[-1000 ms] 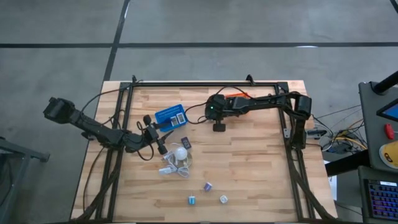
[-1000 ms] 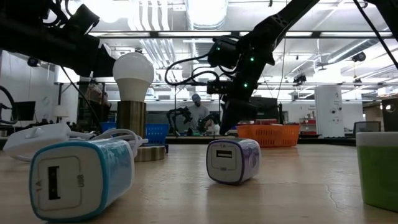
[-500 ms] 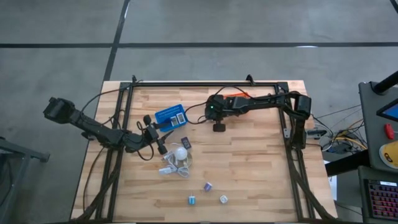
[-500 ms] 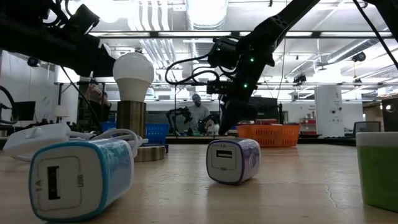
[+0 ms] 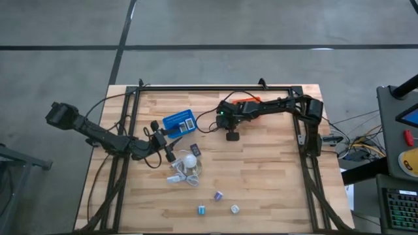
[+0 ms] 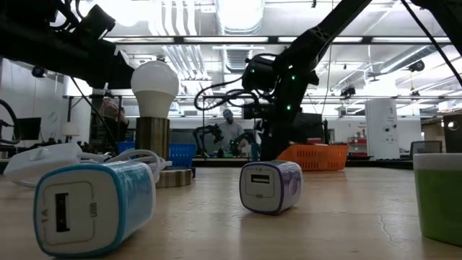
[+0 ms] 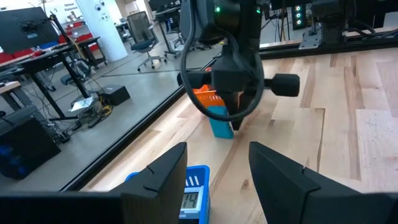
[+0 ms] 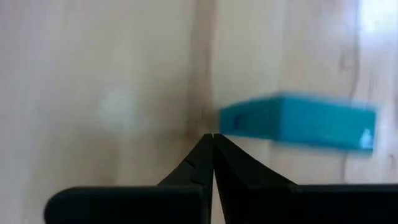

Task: Pick & Place Office items
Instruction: Put the light blue timer into the blue bin

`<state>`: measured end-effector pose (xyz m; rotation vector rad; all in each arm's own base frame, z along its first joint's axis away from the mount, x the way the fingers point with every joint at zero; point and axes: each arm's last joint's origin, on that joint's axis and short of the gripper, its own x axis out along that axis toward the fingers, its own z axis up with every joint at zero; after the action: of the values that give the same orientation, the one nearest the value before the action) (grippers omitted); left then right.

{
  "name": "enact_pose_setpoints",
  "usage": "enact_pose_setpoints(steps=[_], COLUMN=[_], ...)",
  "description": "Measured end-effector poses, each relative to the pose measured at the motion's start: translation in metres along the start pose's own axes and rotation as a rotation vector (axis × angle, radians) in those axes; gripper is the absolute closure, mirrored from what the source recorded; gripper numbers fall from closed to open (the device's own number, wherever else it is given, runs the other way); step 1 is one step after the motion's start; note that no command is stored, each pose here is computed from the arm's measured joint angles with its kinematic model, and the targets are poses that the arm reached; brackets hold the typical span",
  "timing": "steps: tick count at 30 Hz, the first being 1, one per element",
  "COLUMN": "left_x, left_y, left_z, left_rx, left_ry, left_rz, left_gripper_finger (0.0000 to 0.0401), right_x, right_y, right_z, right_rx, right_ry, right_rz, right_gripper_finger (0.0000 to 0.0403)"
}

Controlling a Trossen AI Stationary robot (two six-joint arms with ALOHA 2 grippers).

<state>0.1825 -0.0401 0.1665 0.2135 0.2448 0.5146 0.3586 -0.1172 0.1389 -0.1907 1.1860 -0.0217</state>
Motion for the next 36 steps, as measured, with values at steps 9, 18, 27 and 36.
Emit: enact_pose_setpoints(steps=[9, 18, 27, 36], left_x=[0.0, 0.0, 0.0, 0.0], left_y=[0.0, 0.0, 0.0, 0.0], left_z=[0.0, 0.0, 0.0, 0.0], left_rx=[0.0, 0.0, 0.0, 0.003], left_ry=[0.0, 0.0, 0.0, 0.003], left_rz=[0.0, 0.0, -0.001, -0.001], left_gripper_finger=[0.0224, 0.0224, 0.0224, 0.0224], right_x=[-0.004, -0.014, -0.032, -0.044], right_y=[0.007, 0.002, -0.016, -0.026], right_z=[-0.004, 0.011, 0.028, 0.039], right_rx=[-0.014, -0.016, 0.032, 0.013], right_ry=[0.055, -0.104, -0.138, -0.172], right_rz=[0.064, 0.057, 0.017, -0.016], right_gripper_finger=[0.0395, 0.0394, 0.0319, 0.0254])
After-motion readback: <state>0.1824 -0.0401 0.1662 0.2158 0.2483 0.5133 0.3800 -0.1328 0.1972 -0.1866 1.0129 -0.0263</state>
